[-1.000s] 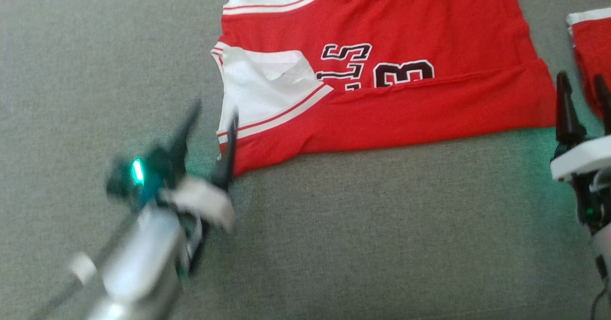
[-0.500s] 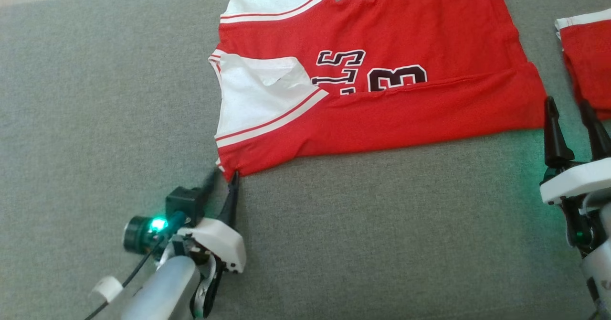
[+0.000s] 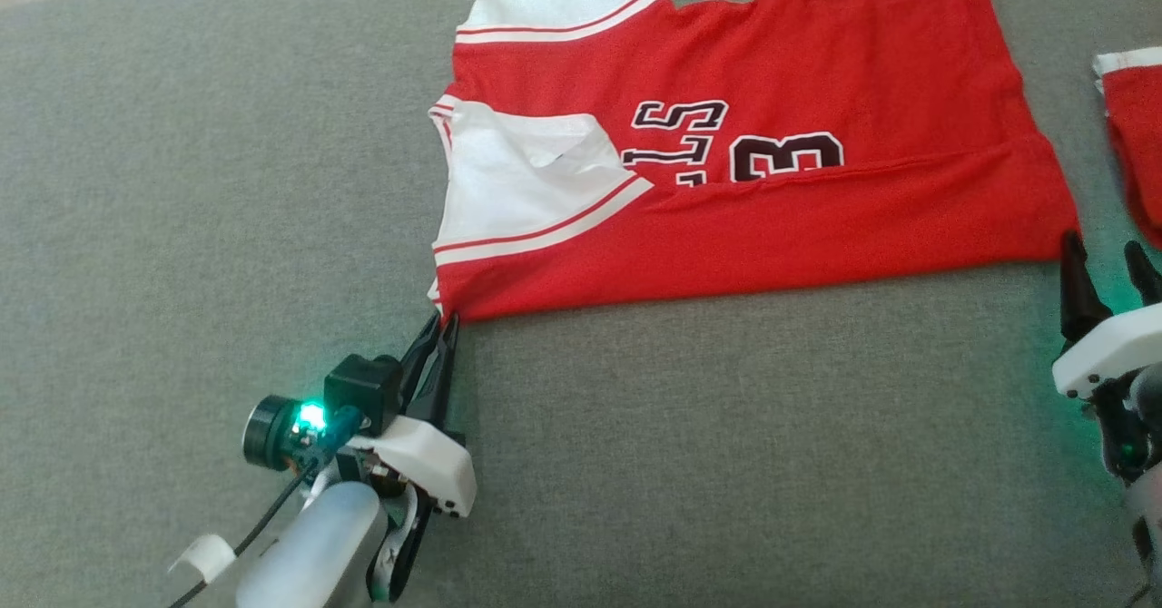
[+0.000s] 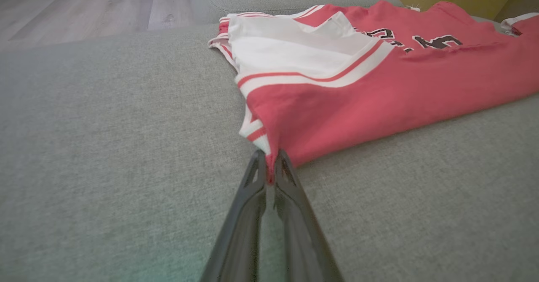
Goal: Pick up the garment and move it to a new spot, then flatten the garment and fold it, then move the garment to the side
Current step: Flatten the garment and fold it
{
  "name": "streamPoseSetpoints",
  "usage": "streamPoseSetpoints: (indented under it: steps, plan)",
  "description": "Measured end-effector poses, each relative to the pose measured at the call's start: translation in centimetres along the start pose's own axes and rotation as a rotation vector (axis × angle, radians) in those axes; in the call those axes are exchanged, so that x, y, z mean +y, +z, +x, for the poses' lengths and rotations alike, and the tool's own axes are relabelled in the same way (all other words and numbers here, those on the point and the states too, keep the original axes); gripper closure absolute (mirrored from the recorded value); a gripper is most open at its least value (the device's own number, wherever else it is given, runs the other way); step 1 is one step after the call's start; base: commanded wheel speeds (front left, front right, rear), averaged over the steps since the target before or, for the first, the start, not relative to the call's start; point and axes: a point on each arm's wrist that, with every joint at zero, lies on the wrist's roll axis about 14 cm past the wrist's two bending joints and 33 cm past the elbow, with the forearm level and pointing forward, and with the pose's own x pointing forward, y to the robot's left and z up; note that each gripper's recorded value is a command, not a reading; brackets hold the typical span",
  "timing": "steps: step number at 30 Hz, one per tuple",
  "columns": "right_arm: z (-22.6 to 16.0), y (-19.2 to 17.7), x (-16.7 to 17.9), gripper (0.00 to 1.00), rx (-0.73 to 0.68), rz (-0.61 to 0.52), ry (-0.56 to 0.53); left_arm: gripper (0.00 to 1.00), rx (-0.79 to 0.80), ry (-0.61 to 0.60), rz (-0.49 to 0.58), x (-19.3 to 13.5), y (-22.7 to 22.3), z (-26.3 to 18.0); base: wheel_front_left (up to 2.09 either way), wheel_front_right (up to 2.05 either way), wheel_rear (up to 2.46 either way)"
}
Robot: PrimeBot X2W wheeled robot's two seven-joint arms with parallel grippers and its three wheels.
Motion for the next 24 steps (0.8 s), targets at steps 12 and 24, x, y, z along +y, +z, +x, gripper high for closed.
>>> streamPoseSetpoints:
  steps: [12,24]
  plan:
    - [1.1,-1.9,0.7,1.0,0.142,0.011,0.0,1.0,-0.062,0.005,0.01,0.3,1.9,-0.4,0.0,0.0,0.0]
    - [-0.7,-1.2,1.9,1.0,0.102,0.026,0.048,1.0,-0.122,0.019,0.013,-0.2,3.1,-2.8,0.0,0.0,0.0]
